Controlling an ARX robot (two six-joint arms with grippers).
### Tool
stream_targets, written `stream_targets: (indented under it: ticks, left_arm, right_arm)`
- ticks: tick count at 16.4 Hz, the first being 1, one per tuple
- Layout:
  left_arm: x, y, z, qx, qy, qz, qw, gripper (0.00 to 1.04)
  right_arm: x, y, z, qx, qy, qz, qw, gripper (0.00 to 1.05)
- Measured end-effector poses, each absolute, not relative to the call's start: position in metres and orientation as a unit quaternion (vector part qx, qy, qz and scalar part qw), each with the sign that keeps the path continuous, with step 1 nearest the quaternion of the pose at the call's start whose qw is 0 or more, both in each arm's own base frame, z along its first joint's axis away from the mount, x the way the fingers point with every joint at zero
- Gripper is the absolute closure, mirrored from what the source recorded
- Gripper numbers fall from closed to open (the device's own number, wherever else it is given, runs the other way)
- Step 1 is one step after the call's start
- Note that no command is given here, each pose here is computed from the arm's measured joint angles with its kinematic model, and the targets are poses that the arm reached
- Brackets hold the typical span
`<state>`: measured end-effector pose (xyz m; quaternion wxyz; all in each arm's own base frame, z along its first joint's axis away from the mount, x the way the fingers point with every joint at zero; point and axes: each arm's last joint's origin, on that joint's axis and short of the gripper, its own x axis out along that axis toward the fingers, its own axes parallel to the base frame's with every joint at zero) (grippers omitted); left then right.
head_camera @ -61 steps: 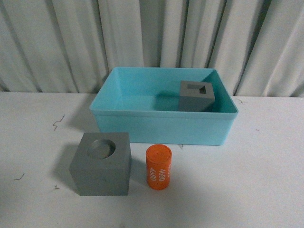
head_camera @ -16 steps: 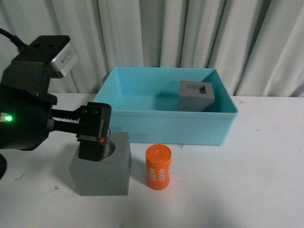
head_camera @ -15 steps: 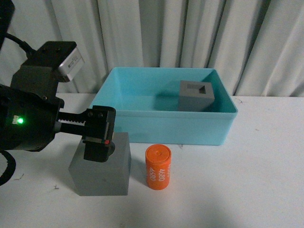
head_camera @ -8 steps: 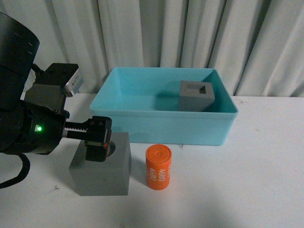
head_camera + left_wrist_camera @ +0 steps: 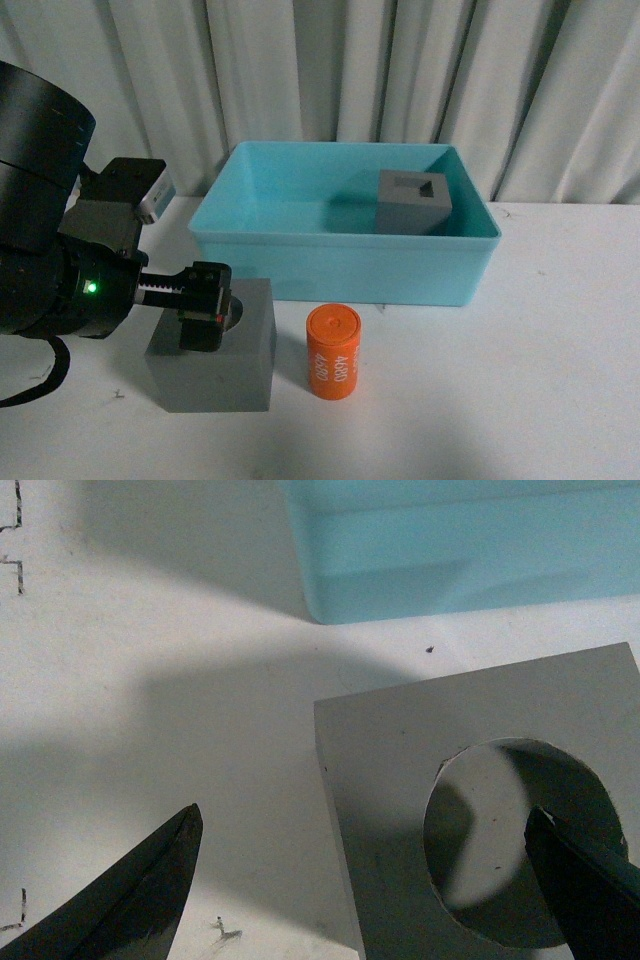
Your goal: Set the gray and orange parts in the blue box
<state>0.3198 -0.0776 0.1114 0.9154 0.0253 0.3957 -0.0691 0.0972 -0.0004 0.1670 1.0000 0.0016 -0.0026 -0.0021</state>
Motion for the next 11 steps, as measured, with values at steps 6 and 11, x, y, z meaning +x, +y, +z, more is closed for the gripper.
stream_targets:
  ticks: [6,11]
  left_arm:
    - [0.32,-0.083,0.104,0.03,0.398,-0.077,0.914,0.24]
    - [0.316,-0.089,0.102,0.029,0.395,-0.086,0.914,0.74]
  right_arm:
    - [0.097,0.0,0.167,0.001,-0.003,-0.002,1.0,0.06]
    - [0.097,0.0,0.167,0.002,-0.003,-0.002,1.0,0.06]
